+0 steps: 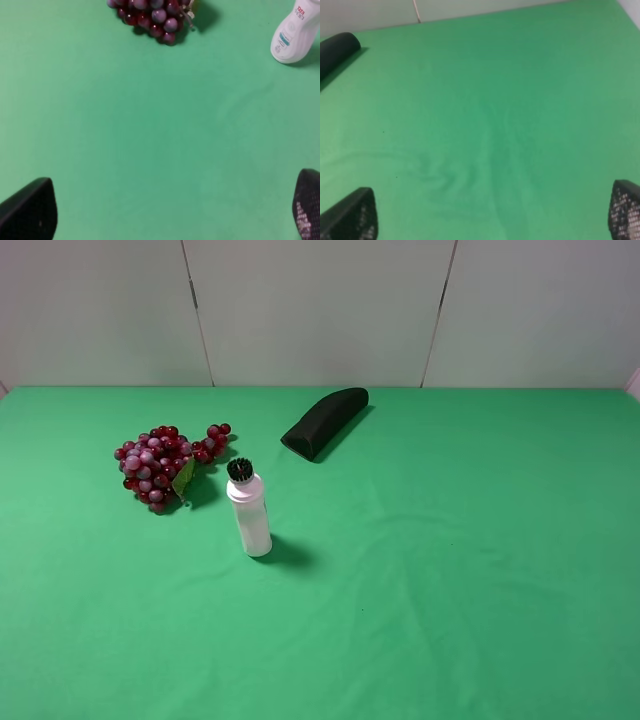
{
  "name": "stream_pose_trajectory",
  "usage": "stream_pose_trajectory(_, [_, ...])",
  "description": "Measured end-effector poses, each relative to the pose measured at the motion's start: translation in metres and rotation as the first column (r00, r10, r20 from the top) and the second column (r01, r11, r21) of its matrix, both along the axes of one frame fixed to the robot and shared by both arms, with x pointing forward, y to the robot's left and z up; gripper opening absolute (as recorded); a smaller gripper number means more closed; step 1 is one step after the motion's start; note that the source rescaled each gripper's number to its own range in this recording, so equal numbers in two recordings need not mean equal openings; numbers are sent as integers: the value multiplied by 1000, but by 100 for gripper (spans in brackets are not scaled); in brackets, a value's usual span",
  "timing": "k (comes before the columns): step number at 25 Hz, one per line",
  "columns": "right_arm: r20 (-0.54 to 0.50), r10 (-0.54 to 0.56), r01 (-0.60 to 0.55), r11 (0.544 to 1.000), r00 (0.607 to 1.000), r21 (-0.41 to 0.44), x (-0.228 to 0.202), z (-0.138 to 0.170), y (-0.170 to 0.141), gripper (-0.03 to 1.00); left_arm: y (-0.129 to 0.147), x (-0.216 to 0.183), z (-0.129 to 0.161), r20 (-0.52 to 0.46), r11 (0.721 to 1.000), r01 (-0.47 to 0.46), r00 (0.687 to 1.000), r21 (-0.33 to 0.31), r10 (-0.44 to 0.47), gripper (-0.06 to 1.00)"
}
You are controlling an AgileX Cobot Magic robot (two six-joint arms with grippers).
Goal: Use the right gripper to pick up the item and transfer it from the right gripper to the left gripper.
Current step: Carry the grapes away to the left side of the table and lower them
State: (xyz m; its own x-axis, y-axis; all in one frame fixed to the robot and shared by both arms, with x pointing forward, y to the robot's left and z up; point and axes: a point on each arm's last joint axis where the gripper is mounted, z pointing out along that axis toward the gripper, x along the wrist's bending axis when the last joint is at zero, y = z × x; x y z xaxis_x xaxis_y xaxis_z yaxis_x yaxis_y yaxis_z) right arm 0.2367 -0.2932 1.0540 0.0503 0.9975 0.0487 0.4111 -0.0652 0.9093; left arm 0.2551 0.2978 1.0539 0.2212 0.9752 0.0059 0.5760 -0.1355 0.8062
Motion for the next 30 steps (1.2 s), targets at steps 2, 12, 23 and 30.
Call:
stream_pose_trajectory(2, [0,0,0,1000,1000,0,0,0,0,100,1,-2,-3,16,1000,-1,1000,-5,1,99])
stream_pose_trajectory(12, [0,0,0,1000,1000,0,0,0,0,100,3,-22,-3,151,998,9,989,-55,-1,99])
stream_pose_trajectory(23, [-1,0,0,1000,1000,0,0,0,0,100,3,-22,-3,154,999,12,988,-51,-4,99])
stream_pose_trajectory(30, [-1,0,0,1000,1000,0,0,0,0,100,3,-22,-3,154,999,10,988,-51,-2,99])
